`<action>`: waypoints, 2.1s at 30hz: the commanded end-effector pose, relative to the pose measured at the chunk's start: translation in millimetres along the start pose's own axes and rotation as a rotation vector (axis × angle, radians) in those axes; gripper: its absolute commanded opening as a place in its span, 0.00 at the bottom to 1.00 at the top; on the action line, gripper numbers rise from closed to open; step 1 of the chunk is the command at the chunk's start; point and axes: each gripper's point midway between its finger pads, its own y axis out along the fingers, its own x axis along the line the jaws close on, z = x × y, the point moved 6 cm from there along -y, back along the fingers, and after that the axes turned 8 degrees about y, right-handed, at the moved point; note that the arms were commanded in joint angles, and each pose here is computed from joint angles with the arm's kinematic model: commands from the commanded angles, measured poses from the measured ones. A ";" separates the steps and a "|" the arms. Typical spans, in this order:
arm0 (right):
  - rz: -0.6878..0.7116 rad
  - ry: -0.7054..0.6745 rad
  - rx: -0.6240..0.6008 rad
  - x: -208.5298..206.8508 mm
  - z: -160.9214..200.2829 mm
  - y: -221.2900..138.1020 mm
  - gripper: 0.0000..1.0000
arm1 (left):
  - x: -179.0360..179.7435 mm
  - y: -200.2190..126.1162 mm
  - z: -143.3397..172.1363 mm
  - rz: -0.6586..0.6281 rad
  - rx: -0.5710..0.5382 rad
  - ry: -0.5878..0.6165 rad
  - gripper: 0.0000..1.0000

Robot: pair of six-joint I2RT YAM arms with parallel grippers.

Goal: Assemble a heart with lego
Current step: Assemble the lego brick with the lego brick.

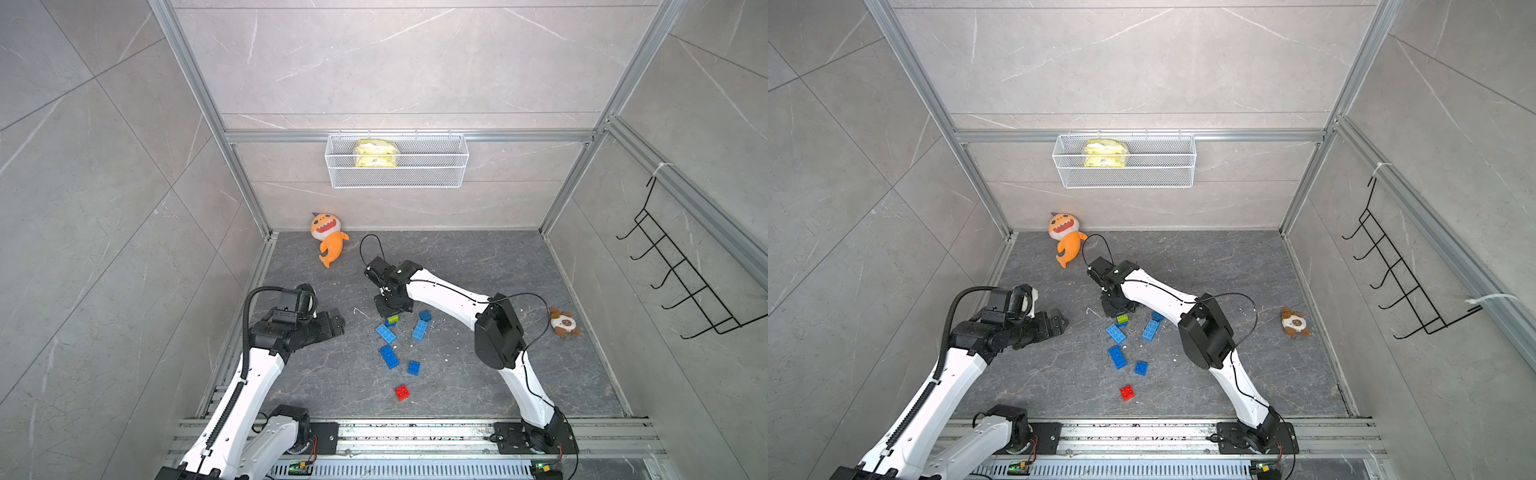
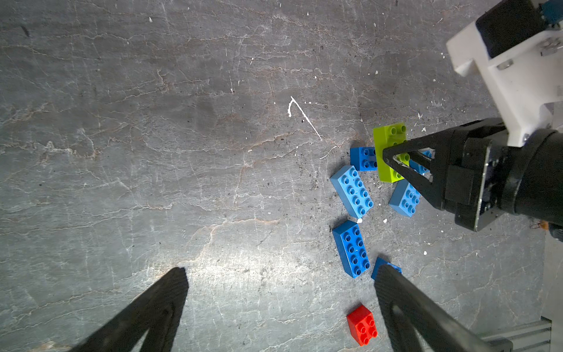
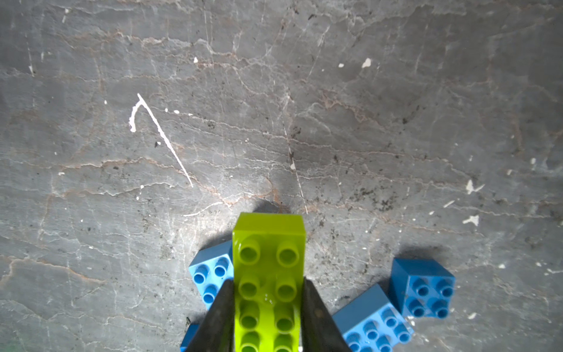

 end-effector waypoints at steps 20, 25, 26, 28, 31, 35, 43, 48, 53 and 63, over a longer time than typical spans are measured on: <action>0.099 0.119 0.124 -18.8 42.6 58.6 0.24 | -0.4 -2.7 -0.4 -0.001 -0.017 0.009 1.00; 0.122 0.113 0.142 -31.3 60.3 59.5 0.24 | -0.4 -1.9 -0.2 -0.001 -0.013 0.007 1.00; 0.113 0.108 0.147 -32.1 64.2 59.3 0.24 | -0.6 -2.0 -0.5 0.000 -0.015 0.008 1.00; 0.095 0.100 0.154 -32.6 67.1 61.2 0.24 | -0.2 -1.3 0.0 -0.002 -0.011 0.007 1.00; 0.039 0.066 0.182 -22.4 65.0 67.0 0.24 | -0.2 -0.9 -0.1 -0.003 -0.009 0.006 1.00; -0.002 0.062 0.197 -10.7 56.8 71.3 0.24 | 0.4 -0.6 0.1 -0.008 -0.007 0.006 1.00; 0.108 0.067 0.278 -39.5 70.0 87.5 0.26 | 0.6 -2.0 -0.1 -0.015 -0.015 0.008 1.00; 0.152 0.083 0.206 -81.3 54.1 60.5 0.26 | 0.5 1.4 0.2 -0.014 0.001 0.007 1.00; 0.064 0.070 0.194 -74.7 42.8 50.3 0.27 | 0.7 4.3 0.5 -0.015 0.014 0.005 1.00; -0.008 0.015 0.148 -43.8 36.4 43.1 0.51 | 3.1 7.2 0.9 -0.038 0.023 0.002 1.00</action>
